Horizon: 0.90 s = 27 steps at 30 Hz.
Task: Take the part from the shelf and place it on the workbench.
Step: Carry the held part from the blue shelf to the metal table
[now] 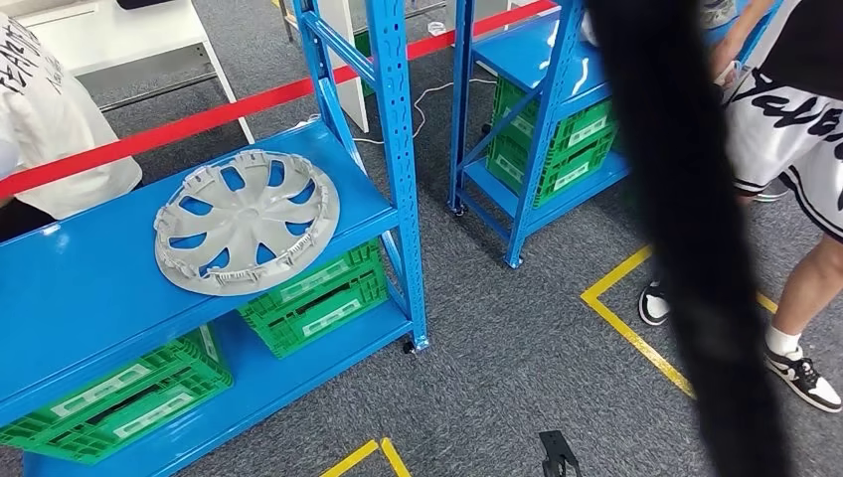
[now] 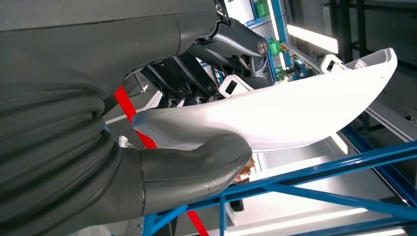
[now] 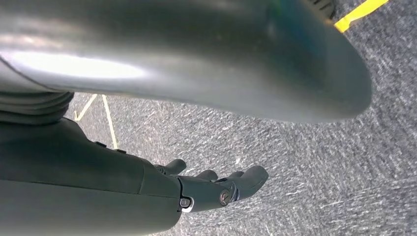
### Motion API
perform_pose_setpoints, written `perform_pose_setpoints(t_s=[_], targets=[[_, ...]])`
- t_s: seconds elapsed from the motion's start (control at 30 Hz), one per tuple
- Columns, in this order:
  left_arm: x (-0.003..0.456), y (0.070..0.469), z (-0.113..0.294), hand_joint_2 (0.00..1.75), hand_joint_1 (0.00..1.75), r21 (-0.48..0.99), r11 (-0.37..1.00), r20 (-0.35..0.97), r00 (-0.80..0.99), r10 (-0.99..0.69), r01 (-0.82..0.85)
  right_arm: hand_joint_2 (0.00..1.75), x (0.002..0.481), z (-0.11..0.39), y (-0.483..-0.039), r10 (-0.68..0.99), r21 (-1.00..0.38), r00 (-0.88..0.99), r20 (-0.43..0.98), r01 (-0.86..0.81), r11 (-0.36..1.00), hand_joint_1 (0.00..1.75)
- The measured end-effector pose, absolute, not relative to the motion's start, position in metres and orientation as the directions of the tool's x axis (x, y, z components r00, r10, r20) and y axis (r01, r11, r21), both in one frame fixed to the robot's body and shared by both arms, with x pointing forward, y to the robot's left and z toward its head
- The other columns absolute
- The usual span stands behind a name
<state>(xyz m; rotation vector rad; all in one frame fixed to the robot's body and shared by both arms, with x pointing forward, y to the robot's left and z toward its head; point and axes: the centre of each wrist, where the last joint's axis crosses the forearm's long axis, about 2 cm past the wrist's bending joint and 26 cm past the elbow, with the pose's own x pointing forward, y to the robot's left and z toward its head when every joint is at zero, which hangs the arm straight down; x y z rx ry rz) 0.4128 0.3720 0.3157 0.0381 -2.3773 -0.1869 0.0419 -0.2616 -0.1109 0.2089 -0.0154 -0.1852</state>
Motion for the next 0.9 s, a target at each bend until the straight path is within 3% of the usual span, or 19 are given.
perform_pose_setpoints(t_s=[0.9], targets=[[0.404, 0.381, 0.305, 1.75, 1.75, 0.202, 0.979, 0.668, -0.733, -0.127, 0.014, 0.00, 0.043, -0.110, -0.252, -0.234, 0.209, 0.971, -0.048, 0.239, 0.948, 0.00]])
